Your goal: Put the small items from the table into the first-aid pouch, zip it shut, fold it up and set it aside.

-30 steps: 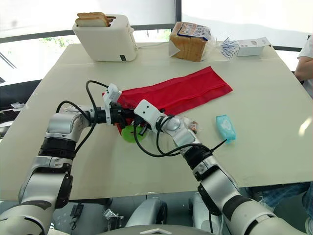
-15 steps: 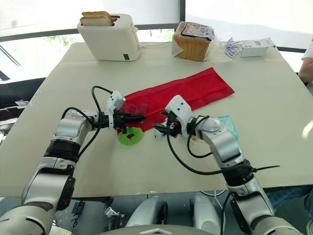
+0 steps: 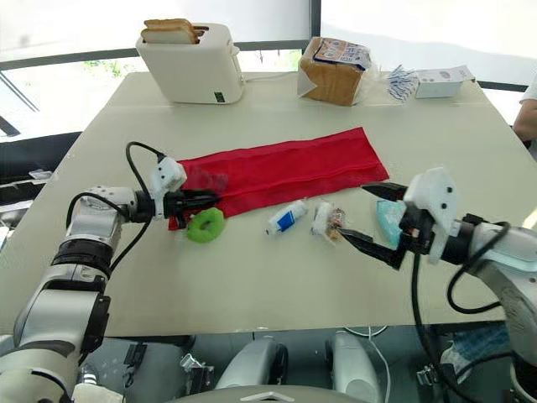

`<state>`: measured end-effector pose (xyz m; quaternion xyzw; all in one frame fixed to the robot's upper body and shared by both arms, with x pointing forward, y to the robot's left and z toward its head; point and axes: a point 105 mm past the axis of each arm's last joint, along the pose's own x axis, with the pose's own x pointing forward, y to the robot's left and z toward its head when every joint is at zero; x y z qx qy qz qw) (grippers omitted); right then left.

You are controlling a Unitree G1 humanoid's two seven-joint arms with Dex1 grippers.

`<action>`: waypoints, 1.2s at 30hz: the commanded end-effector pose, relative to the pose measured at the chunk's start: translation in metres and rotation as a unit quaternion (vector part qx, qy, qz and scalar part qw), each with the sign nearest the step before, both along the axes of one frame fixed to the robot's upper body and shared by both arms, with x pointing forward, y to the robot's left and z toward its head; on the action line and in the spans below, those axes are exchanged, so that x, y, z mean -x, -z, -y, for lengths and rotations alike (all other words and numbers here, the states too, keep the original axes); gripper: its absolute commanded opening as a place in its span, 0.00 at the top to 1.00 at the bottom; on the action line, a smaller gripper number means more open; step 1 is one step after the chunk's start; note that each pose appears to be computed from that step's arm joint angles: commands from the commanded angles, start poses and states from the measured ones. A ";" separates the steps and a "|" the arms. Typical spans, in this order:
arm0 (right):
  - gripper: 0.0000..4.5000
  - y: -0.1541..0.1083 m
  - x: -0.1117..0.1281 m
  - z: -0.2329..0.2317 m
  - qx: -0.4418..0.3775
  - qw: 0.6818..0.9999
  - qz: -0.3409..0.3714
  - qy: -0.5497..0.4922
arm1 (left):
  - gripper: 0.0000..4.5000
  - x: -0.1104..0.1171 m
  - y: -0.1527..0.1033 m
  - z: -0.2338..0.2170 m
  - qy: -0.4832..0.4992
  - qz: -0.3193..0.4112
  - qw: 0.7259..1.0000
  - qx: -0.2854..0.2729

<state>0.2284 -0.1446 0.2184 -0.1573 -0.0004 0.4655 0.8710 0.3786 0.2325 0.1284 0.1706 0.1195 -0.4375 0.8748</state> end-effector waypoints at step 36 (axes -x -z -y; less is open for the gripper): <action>0.00 -0.015 0.014 0.000 0.022 0.997 0.041 0.054 | 0.99 -0.064 -0.021 0.158 0.008 0.035 0.997 -0.063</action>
